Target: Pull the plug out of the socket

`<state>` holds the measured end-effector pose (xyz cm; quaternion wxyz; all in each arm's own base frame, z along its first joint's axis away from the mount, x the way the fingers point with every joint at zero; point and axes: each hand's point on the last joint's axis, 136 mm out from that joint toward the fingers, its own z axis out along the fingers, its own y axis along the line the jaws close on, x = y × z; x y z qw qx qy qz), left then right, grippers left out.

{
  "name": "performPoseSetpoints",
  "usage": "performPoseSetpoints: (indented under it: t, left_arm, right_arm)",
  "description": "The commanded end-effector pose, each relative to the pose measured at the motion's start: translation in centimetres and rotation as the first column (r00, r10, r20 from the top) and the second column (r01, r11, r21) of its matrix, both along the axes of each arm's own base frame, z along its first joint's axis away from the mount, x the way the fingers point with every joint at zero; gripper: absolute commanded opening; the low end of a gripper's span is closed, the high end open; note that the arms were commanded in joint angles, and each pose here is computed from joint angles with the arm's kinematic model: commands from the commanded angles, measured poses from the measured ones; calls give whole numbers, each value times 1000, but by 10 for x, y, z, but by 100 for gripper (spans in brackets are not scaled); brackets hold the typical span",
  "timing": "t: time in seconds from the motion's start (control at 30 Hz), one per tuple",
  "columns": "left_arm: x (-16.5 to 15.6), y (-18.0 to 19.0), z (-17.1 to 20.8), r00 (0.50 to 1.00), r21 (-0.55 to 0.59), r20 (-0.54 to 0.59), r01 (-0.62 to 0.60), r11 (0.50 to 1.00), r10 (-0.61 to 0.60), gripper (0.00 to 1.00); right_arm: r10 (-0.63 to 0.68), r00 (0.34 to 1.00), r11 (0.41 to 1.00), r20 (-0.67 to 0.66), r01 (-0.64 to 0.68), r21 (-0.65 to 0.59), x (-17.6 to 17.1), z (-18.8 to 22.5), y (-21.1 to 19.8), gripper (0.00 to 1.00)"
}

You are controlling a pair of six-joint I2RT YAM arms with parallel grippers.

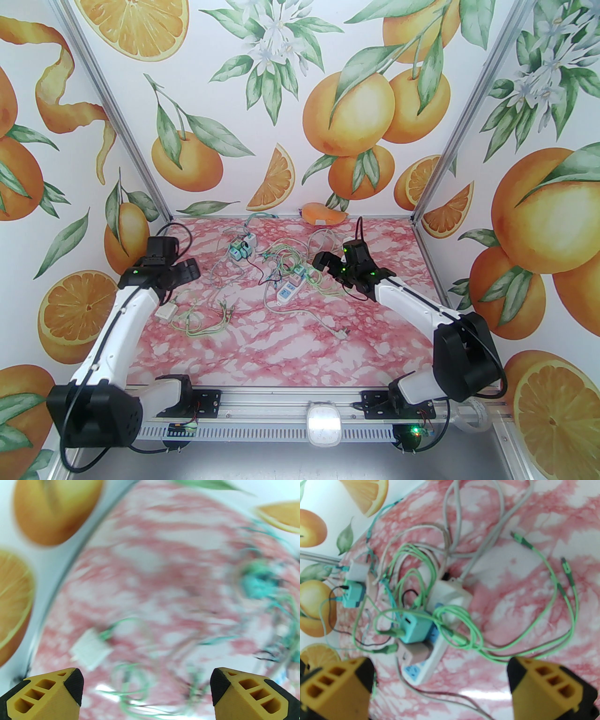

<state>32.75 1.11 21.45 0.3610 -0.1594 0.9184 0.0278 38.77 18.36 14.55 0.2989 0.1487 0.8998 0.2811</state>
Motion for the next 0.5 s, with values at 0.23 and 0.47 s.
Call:
performPoseSetpoints:
  t: [0.23, 0.47]
  left_arm:
    - [18, -170, 12, 863, -60, 238, 472, 880, -446, 89]
    - [2, -264, -12, 690, -34, 262, 706, 708, -675, 84]
  right_arm:
    - [87, 995, 996, -47, -88, -31, 5, -1, 14, 100]
    - [77, 995, 996, -67, -80, -41, 1, -4, 8, 100]
